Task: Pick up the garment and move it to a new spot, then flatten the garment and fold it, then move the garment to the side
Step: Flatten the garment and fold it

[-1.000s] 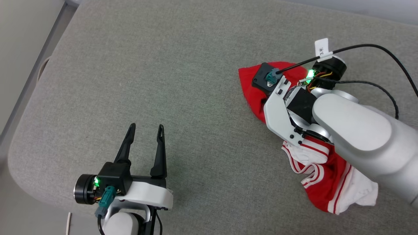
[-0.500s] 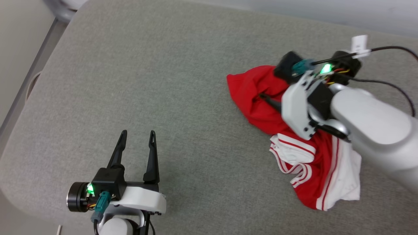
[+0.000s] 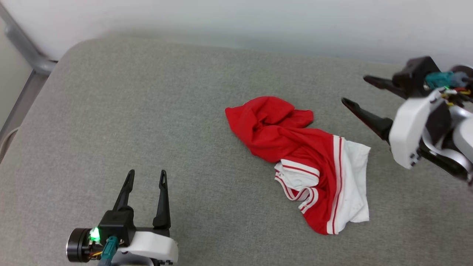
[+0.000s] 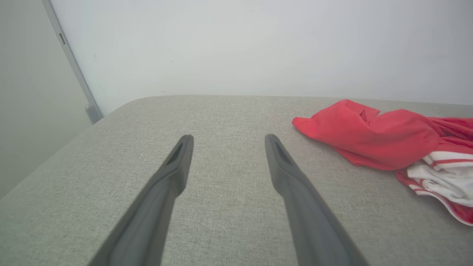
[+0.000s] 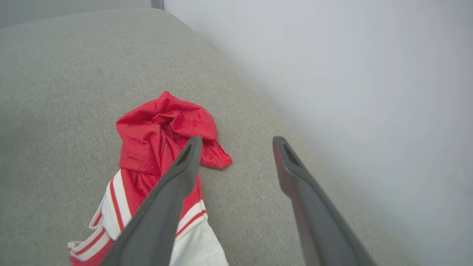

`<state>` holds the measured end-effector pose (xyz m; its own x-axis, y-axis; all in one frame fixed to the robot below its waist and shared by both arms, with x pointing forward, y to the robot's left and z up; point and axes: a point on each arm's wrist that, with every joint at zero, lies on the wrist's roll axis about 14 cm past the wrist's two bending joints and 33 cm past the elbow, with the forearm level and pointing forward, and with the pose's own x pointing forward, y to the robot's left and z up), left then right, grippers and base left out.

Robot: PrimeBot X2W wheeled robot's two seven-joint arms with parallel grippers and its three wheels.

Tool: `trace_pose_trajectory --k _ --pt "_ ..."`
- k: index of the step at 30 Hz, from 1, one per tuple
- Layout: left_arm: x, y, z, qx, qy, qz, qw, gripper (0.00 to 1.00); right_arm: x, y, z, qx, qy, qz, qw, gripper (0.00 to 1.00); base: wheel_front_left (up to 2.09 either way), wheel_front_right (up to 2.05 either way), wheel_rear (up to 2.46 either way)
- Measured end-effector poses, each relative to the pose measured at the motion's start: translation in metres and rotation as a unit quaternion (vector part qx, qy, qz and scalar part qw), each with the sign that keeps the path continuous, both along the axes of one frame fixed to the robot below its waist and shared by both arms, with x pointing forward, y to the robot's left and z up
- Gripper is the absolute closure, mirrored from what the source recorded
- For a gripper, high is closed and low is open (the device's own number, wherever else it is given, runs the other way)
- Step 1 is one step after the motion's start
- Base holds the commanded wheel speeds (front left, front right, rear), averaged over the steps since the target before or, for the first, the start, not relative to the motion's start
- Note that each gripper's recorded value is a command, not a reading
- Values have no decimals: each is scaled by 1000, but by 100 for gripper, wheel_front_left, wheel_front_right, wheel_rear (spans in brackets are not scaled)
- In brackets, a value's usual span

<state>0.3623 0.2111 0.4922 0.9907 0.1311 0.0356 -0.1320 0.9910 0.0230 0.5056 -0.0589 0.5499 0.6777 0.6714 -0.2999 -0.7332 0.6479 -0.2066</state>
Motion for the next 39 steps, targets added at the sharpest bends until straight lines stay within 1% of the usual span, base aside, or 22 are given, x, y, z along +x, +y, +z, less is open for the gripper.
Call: trace_pose_trajectory --k 4,7,12,15,22,25,27,33,36,39 --pt "-4 -4 3 1 -5 -6 1000 0 -22 -27 1 -28 27 -19 999 0 0 0 0" --pt "-4 -7 4 0 -6 -13 1000 0 -38 -49 -14 -62 74 -41 995 0 0 0 0" --pt "-3 -7 3 1 -5 -15 1000 0 -60 -70 -44 -119 152 -58 979 0 0 0 0" --pt "-2 -8 1 1 -2 -18 1000 0 -67 -77 -62 -130 204 -71 968 0 0 0 0" --pt "2 -8 -1 0 1 -17 1000 0 -83 -77 -108 -160 299 -76 938 0 0 0 0" --pt "4 -4 -2 -1 2 -10 1000 0 -85 -73 -126 -170 323 -74 928 0 0 0 0" --pt "5 -3 -5 -1 7 -8 1000 0 -86 -67 -138 -165 344 -72 922 0 0 0 0" --pt "9 2 -11 -1 17 1 1000 0 -97 -60 -178 -194 384 -60 901 0 0 0 0" --pt "10 5 -12 1 19 5 1000 0 -100 -59 -189 -207 392 -55 895 0 0 0 0" --pt "11 6 -12 1 19 8 1000 0 -102 -58 -194 -212 392 -52 894 0 0 0 0"
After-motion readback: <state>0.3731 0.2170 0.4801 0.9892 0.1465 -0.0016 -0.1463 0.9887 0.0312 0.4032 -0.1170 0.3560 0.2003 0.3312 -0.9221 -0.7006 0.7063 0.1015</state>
